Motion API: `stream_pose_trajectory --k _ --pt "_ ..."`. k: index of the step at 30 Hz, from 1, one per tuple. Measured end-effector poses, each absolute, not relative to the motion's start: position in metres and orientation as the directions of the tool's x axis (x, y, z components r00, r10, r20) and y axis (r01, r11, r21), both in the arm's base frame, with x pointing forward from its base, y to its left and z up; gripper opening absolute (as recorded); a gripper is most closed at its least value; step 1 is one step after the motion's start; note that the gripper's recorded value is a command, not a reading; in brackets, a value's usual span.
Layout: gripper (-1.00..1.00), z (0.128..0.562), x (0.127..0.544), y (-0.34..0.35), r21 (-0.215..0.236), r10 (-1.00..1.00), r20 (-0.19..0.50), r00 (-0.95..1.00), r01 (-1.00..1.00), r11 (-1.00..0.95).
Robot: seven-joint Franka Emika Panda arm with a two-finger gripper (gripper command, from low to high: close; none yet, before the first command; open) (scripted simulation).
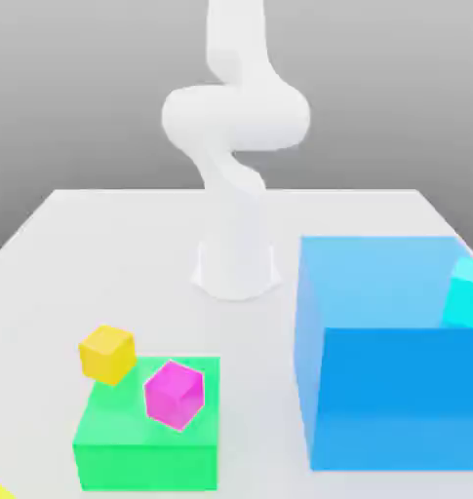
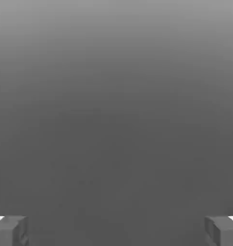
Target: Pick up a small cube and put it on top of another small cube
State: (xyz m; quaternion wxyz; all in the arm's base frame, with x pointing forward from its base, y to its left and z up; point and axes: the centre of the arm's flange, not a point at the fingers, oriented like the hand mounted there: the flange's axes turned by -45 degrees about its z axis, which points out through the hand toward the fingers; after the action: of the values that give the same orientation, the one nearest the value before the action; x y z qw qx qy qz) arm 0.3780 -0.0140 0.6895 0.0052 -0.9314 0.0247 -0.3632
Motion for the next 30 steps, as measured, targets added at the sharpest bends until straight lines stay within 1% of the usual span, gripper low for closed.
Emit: stream_pose_trajectory --k 8,16,24,30 --pt "0.00 0.603 0.468 -0.069 -0.068 -0.174 0.528 0.831 -0.162 -0.984" --pt "0.00 0.492 0.529 -0.133 -0.081 -0.303 0.366 0.880 -0.294 -0.952" --pt "0.00 0.363 0.554 -0.202 -0.062 -0.431 0.197 0.880 -0.428 -0.902" --pt "0.00 0.259 0.549 -0.249 -0.027 -0.517 0.070 0.853 -0.516 -0.856"
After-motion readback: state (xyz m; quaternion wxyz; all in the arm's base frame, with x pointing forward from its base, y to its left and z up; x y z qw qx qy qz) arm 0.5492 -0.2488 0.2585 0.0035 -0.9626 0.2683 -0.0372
